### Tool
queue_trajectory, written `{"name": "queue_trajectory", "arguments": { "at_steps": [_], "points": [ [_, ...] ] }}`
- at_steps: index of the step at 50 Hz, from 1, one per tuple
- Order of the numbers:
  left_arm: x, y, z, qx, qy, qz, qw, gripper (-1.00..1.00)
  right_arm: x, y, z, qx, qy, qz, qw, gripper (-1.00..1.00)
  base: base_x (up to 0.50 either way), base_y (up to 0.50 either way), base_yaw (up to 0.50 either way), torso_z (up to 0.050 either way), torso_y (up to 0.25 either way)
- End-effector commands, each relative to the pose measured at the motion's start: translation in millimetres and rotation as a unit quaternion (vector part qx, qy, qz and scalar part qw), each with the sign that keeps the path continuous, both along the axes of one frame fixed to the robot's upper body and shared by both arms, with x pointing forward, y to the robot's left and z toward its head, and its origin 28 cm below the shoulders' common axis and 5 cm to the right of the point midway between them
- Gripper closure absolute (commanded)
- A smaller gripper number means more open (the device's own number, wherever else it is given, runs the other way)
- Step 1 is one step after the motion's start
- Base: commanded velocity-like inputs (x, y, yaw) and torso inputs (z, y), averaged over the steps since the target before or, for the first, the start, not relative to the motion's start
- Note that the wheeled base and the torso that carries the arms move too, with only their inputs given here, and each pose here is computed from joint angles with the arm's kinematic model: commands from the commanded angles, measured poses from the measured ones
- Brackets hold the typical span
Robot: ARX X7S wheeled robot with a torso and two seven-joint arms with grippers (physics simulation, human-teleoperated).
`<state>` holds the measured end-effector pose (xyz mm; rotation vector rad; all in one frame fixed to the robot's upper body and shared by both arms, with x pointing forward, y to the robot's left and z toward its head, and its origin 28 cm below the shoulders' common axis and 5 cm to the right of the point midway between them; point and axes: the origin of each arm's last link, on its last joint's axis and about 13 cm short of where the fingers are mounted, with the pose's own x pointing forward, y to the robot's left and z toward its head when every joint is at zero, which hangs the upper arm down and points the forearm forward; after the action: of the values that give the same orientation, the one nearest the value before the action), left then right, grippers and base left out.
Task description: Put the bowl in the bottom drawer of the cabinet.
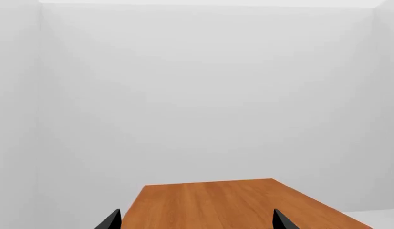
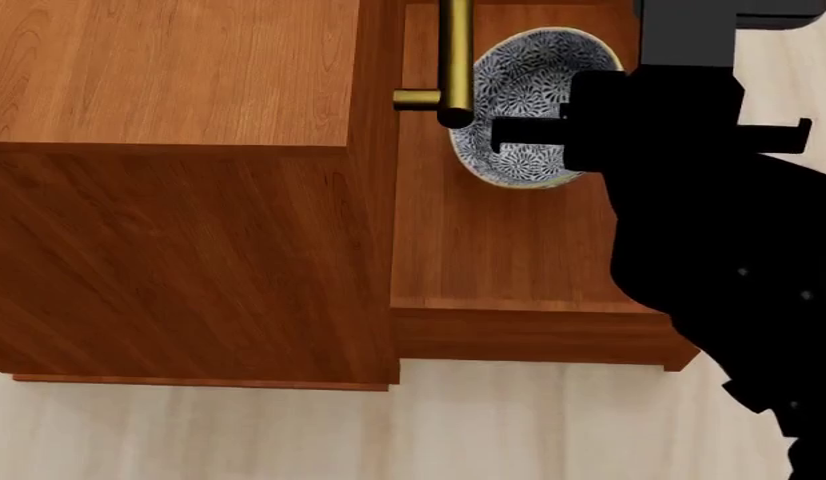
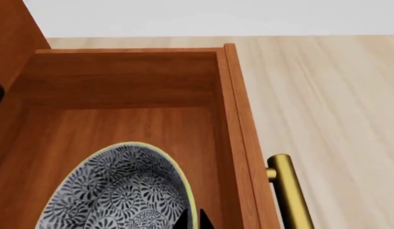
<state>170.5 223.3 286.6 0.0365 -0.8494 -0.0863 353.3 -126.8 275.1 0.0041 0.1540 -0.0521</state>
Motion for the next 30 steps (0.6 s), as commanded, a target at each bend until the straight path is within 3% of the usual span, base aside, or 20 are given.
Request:
{"name": "queue_trajectory", "arguments": {
  "at_steps": [1,11,12,30],
  "points": [
    [-0.5,0.3,0.0,0.000,0.000,0.001,1.000,-1.00,2.0,4.3,-9.5,0.009,0.015,0.018,1.000,1.00,0.00,0.00,0.00,0.000,0.000],
    [0.2,-0.3,-0.2,-0.001,0.000,0.000,1.000,-1.00,-0.5,3.0,-6.4,0.001,0.014,0.017,1.000,1.00,0.00,0.00,0.00,0.000,0.000],
    [0.2,-0.4,-0.2,-0.001,0.000,0.000,1.000,-1.00,-0.7,3.0,-6.2,0.001,0.014,0.017,1.000,-1.00,0.00,0.00,0.00,0.000,0.000],
    [-0.4,-0.7,0.4,-0.002,-0.001,-0.001,1.000,-1.00,-3.7,1.4,-4.6,-0.015,0.014,0.013,1.000,-1.00,0.00,0.00,0.00,0.000,0.000]
  ]
}}
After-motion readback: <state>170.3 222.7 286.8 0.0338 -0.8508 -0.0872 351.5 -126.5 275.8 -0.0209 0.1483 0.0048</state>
